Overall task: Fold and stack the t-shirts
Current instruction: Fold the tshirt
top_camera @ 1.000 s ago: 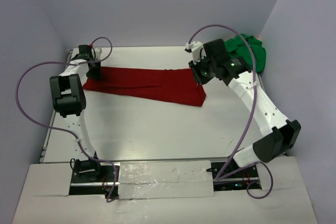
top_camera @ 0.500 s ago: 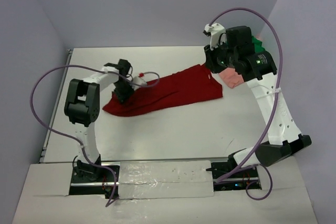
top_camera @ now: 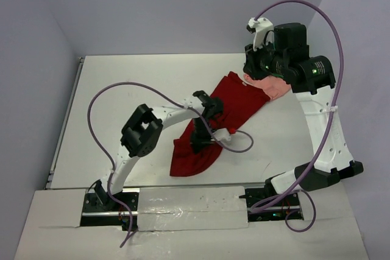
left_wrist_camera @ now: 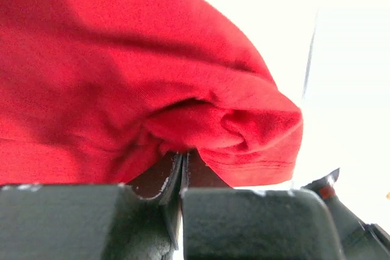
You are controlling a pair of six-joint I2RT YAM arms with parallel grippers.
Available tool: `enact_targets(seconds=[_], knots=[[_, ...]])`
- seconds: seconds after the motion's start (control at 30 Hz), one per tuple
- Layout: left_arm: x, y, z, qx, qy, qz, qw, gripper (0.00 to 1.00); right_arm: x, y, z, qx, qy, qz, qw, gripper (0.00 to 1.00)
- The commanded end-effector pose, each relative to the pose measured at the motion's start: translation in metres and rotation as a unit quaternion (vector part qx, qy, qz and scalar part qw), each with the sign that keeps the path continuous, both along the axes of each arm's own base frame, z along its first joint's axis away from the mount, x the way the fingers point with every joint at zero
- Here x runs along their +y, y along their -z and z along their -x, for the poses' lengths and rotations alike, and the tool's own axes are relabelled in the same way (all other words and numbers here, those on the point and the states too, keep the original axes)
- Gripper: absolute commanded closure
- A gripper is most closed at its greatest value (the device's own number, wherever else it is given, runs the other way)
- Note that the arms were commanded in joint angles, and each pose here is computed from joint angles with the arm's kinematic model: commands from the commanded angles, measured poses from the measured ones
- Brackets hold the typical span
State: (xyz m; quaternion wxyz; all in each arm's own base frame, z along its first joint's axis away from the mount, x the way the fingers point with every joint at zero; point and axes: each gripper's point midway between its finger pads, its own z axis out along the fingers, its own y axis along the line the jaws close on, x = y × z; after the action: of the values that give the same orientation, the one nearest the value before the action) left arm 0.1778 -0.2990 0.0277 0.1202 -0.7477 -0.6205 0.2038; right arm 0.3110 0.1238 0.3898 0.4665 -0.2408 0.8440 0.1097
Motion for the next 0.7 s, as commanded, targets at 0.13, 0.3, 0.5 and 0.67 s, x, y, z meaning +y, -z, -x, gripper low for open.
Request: enact_targets(seconds=[0.13, 0.3, 0.5, 0.67], knots=[[-0.109, -0.061, 0.005, 0.057, -0.026, 0.176, 0.982, 1.0, -0.007, 0.001, 0.004, 0.004, 0.022, -0.006, 1.0, 0.75], [-0.097, -0.062, -0.015, 0.015, -0.065, 0.186, 0.98, 1.0, -0.012, 0.014, 0.012, 0.012, 0.024, 0.0, 1.0, 0.75], [-0.091, -0.092, -0.091, -0.069, -0.184, 0.233, 0.952, 1.0, -0.006, 0.033, 0.013, 0.017, 0.016, -0.013, 1.0, 0.74], [-0.127, -0.133, -0.174, -0.201, -0.278, 0.381, 0.859, 1.0, -0.004, 0.058, 0.008, 0.024, 0.022, -0.02, 0.999, 0.74]])
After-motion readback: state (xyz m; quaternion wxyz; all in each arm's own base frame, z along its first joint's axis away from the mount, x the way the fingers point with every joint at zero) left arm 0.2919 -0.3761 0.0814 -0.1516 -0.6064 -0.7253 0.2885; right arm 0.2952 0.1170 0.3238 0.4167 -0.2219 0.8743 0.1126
